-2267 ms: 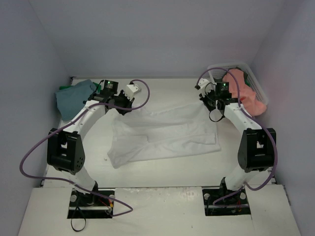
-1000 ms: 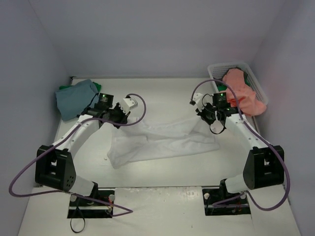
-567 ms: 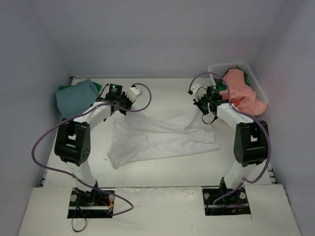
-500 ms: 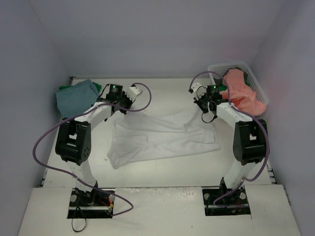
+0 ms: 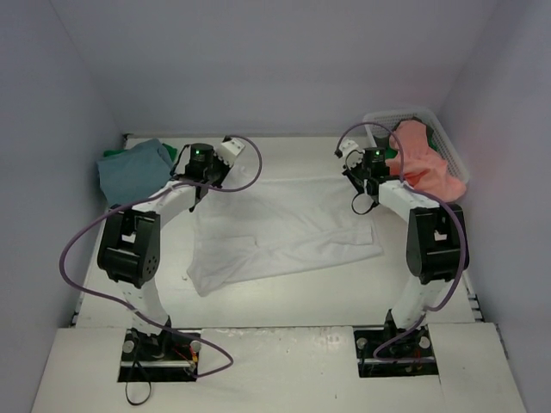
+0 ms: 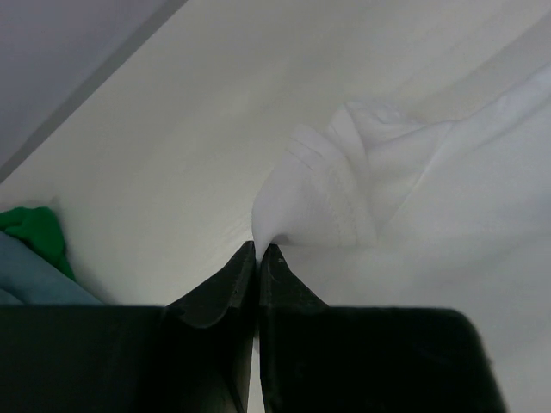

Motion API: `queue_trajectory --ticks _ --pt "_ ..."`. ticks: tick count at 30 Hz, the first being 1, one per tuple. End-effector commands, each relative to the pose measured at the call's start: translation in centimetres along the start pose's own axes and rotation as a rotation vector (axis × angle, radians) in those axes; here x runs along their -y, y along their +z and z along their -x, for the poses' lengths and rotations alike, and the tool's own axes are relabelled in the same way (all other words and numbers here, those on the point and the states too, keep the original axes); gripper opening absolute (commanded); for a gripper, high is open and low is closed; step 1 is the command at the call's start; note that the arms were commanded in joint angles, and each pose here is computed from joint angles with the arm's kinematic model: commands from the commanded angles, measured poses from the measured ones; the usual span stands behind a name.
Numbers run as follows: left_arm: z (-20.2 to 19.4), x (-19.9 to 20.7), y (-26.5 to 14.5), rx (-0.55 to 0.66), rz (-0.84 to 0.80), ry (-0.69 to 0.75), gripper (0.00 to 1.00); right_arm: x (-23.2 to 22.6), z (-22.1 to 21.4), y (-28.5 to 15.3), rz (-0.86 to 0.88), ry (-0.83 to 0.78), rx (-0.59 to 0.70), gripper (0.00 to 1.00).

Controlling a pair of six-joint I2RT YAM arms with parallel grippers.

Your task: Fold and stack the t-shirts

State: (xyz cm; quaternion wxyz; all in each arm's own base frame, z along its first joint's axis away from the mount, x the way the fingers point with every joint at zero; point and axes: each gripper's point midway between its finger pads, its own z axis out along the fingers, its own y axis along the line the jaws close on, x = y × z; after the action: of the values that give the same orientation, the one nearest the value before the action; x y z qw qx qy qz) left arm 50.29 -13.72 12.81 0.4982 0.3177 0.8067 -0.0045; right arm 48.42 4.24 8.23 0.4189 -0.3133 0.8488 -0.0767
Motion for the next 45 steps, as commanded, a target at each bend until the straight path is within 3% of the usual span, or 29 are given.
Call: queue_trajectory --ticks 1,8,19,32,45 --pt "5.5 -0.7 -2.3 0.149 -0.006 0.004 0.0 1.8 2.3 -2.5 -0.066 -0.001 0.087 0.0" --pt "2.0 3.7 -3.4 0.063 -0.185 -0.009 0.0 -0.9 0.4 -4.6 0.047 -0.063 0.059 0.0" --pt "-2.2 7.3 -10.3 0.027 -0.28 0.04 0.0 -3.4 -1.0 -6.0 0.168 -0.081 0.047 0.0" --pt "-4.6 10.9 -13.6 -0.033 -0.449 0.023 0.0 -4.7 -1.7 -7.5 0.249 -0.127 0.014 0.0" --pt "-5.9 11.8 -15.6 -0.057 -0.484 0.06 0.0 -6.5 -3.7 -9.4 0.351 -0.207 -0.02 0.0"
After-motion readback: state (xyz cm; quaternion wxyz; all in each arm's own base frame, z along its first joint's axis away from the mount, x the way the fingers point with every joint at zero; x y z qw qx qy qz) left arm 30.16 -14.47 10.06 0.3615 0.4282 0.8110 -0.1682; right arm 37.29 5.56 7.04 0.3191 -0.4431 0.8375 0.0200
